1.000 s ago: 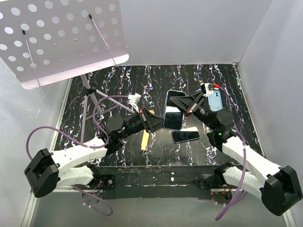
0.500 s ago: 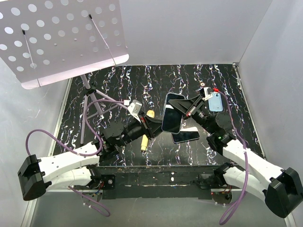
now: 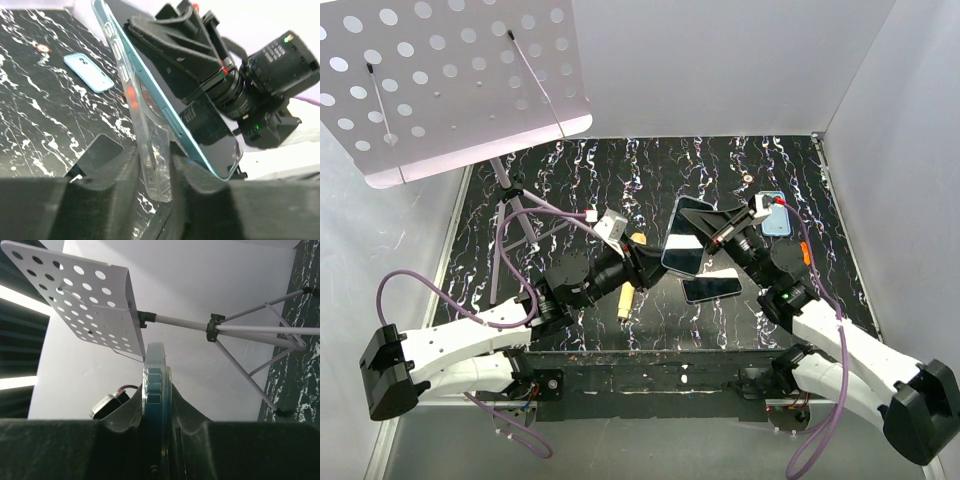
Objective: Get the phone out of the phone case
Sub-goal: Remove the phone case from the phone.
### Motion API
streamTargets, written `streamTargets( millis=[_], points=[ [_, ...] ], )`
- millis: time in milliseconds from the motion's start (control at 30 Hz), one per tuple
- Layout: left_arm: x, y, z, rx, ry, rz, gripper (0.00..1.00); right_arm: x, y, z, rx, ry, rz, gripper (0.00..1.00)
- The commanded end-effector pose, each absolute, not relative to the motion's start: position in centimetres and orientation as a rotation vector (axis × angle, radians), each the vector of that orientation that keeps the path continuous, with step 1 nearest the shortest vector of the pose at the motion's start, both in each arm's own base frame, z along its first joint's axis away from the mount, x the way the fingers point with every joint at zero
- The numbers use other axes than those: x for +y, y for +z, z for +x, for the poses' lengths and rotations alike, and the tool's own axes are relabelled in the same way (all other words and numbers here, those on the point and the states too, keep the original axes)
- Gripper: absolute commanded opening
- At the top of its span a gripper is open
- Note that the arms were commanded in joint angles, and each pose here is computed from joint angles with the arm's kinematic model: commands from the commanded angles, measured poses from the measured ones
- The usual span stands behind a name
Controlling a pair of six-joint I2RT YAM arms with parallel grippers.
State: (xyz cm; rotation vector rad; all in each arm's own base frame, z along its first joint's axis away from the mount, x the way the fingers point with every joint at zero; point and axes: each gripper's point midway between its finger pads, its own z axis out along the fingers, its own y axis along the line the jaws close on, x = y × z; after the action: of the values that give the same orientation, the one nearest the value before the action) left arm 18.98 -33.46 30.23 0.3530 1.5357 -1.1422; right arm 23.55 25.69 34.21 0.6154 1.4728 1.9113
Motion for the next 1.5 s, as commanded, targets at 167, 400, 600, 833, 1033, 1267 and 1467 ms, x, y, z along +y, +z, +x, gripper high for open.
streamTargets(
  millis=[167, 400, 600, 833, 1033, 1267, 1467],
  points=[
    [-31.4, 26.7, 14.6, 1.790, -1.304, 0.433, 0.68, 22.9, 37.7, 18.9, 1.454, 1.827, 0.257, 0.01],
    [-29.2, 33.7, 8.2, 1.609, -1.583, 0.607, 0.73, 21.0, 36.9, 19.4, 1.491, 1.619, 0.262, 0.01],
    [-31.5, 36.3, 5.1, 1.587, -2.003, 0.605, 0.64, 20.8, 37.2, 19.7, 1.472, 1.627, 0.288, 0.01],
    [-33.6, 35.6, 5.9, 1.598, -2.182, 0.465, 0.54, 20.9, 37.5, 19.6, 1.457, 1.672, 0.320, 0.01],
    [-34.0, 34.0, 6.9, 1.672, -2.136, 0.382, 0.56, 21.0, 37.8, 19.4, 1.450, 1.696, 0.316, 0.01],
    [-34.4, 33.3, 8.6, 1.682, -2.101, 0.257, 0.54, 20.9, 37.7, 19.2, 1.445, 1.703, 0.312, 0.01],
    [-34.5, 33.5, 9.8, 1.669, -2.058, 0.195, 0.54, 21.2, 37.8, 18.9, 1.454, 1.724, 0.295, 0.01]
  ],
)
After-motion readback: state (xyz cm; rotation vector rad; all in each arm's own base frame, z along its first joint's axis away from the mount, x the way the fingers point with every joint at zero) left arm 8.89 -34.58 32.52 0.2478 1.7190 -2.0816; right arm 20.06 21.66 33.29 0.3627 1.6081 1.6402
